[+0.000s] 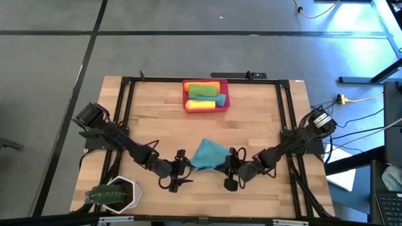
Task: Roll microfiber towels into tight, uniform cylinder then place into a basket
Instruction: Roll the blue microfiber cloth
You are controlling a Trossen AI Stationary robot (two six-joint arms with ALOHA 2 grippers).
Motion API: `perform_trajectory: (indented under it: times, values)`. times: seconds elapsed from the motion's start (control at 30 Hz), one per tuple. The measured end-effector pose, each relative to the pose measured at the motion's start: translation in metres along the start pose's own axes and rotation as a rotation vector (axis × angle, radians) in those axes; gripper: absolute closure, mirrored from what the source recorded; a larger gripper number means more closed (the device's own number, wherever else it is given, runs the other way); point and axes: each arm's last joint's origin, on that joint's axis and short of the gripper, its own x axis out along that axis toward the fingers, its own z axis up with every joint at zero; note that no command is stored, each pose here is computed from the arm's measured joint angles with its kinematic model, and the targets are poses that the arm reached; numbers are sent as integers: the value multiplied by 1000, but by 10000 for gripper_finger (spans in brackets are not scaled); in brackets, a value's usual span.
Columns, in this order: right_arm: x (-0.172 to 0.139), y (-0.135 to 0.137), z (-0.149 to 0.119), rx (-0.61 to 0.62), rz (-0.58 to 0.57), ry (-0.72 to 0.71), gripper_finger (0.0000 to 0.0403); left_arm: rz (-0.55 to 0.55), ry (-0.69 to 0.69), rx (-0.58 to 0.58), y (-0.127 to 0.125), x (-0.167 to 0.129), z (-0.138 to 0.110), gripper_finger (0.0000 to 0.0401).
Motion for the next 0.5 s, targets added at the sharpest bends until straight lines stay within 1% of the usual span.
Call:
perform_trajectory:
  times: [0.23, 0.37, 0.5]
  values:
    - [0, 0, 0, 10, -2, 0, 401, 46, 50, 15, 8, 16, -17, 101]
    - [0, -1, 0, 14, -2, 0, 401, 61, 68, 17, 11, 17, -18, 95]
    - [0, 0, 0, 13, -2, 1, 400, 116, 98, 38, 12, 16, -22, 98]
